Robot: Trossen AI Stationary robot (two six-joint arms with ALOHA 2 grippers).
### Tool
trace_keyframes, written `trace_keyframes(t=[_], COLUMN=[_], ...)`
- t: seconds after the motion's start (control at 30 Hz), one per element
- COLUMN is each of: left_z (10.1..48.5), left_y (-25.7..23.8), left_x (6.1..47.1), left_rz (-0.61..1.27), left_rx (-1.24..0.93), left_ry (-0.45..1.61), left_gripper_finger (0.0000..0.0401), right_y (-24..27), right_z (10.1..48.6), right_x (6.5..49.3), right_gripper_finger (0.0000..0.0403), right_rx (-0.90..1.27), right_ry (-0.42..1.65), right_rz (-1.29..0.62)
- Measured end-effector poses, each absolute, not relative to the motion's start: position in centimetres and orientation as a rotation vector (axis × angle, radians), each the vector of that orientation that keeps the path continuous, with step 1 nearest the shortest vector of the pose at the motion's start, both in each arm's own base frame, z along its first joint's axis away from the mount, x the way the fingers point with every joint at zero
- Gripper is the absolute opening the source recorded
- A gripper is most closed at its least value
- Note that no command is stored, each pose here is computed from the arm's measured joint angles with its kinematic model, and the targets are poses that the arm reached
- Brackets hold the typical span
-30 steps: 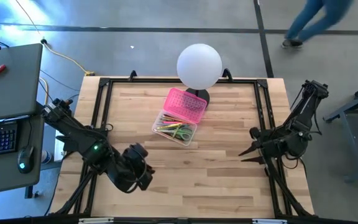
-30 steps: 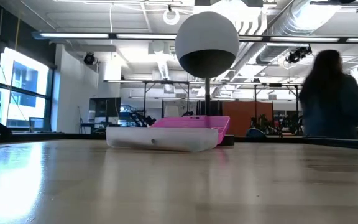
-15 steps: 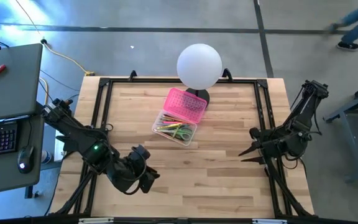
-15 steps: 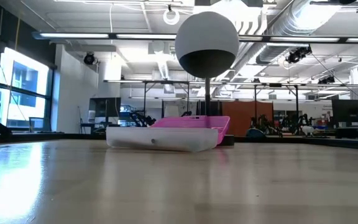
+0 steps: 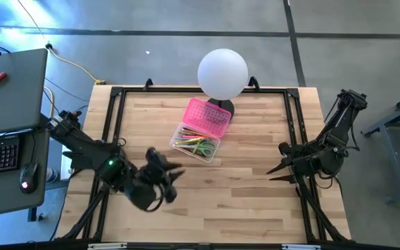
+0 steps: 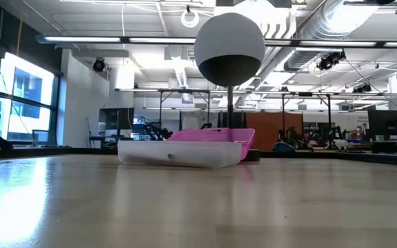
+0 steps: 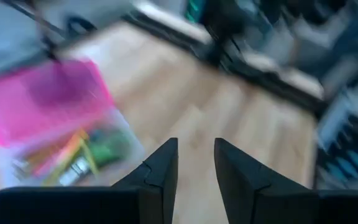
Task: Pick & place school supplies into a supply box
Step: Close the pink supply box
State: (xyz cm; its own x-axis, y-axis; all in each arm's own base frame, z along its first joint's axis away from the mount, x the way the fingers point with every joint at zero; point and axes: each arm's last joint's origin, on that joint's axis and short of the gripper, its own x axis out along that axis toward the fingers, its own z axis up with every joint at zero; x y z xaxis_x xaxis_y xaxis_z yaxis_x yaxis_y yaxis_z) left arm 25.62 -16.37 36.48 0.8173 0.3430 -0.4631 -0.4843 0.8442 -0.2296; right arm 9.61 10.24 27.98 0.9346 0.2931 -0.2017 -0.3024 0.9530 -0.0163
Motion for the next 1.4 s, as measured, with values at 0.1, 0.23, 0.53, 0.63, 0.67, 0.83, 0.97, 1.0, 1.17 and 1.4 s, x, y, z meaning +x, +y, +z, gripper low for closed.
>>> trace_keyframes(t=[0.1,0.23,0.53,0.63,0.67,0.83,0.97,1.0,1.17,1.4], left_z=[36.6,36.5,36.3,36.3,36.3,35.9,35.4,35.1,34.2,33.3], left_y=[-15.0,-13.4,-10.0,-9.1,-8.9,-8.1,-8.2,-8.3,-8.8,-9.3], left_x=[26.3,27.1,28.7,29.0,29.1,29.7,30.1,30.2,30.9,31.9], left_rz=[0.54,0.577,0.604,0.631,0.637,0.614,0.53,0.512,0.464,0.43], left_rx=[-0.363,-0.307,-0.305,-0.315,-0.32,-0.362,-0.401,-0.39,-0.396,-0.41], left_ry=[0.371,0.397,0.474,0.472,0.471,0.516,0.597,0.622,0.677,0.699], left_gripper_finger=[0.0136,0.0136,0.0136,0.0136,0.0136,0.0136,0.0136,0.0136,0.0136,0.0136], right_y=[10.2,10.2,10.2,10.2,10.2,10.2,10.2,10.2,10.2,10.3], right_z=[28.0,28.0,28.0,28.0,28.0,28.0,28.0,28.0,28.0,28.0], right_x=[9.6,9.6,9.6,9.6,9.6,9.6,9.6,9.6,9.6,9.6], right_gripper_finger=[0.0074,0.0074,0.0074,0.0074,0.0074,0.0074,0.0074,0.0074,0.0074,0.0074], right_rx=[-0.047,-0.047,-0.047,-0.047,-0.047,-0.048,-0.048,-0.048,-0.048,-0.047], right_ry=[0.199,0.199,0.199,0.199,0.199,0.199,0.199,0.199,0.199,0.199], right_rz=[0.305,0.305,0.305,0.306,0.306,0.306,0.306,0.306,0.306,0.306])
